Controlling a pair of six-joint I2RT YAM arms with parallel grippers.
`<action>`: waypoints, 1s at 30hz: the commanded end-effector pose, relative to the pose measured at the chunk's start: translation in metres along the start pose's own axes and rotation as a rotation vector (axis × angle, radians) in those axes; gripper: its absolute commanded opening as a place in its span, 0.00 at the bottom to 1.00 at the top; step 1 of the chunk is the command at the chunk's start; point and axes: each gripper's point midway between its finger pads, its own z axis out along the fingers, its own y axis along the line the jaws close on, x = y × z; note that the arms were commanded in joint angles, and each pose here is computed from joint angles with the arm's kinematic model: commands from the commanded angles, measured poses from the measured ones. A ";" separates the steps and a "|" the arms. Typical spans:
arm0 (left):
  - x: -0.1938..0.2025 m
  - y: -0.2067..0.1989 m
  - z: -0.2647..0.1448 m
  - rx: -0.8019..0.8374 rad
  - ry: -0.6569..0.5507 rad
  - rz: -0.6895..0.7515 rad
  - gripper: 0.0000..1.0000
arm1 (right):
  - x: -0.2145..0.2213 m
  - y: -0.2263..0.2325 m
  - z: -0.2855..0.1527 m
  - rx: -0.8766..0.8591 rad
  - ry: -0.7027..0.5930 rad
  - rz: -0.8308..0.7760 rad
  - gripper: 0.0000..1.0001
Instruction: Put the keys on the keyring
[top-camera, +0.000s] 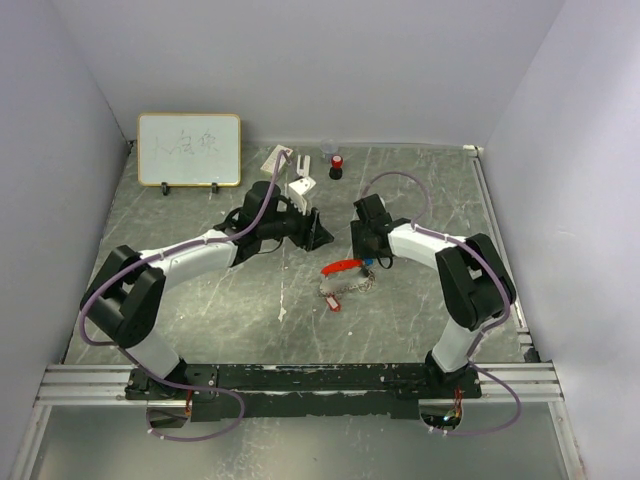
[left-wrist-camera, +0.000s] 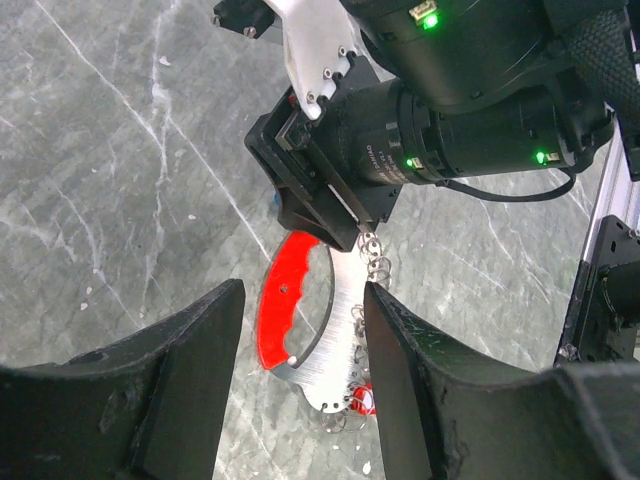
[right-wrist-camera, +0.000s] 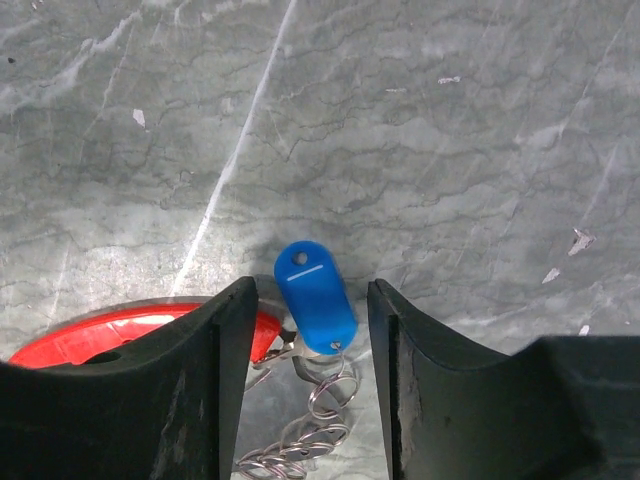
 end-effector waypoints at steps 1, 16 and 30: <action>-0.022 -0.002 -0.009 -0.004 -0.069 0.017 0.62 | 0.015 -0.008 0.006 0.052 0.066 -0.026 0.47; -0.022 0.005 -0.012 -0.007 -0.076 0.006 0.62 | 0.015 -0.004 0.007 0.032 0.071 0.008 0.14; -0.021 0.002 -0.011 0.021 -0.086 0.013 0.62 | -0.031 0.000 -0.024 -0.025 -0.108 0.089 0.01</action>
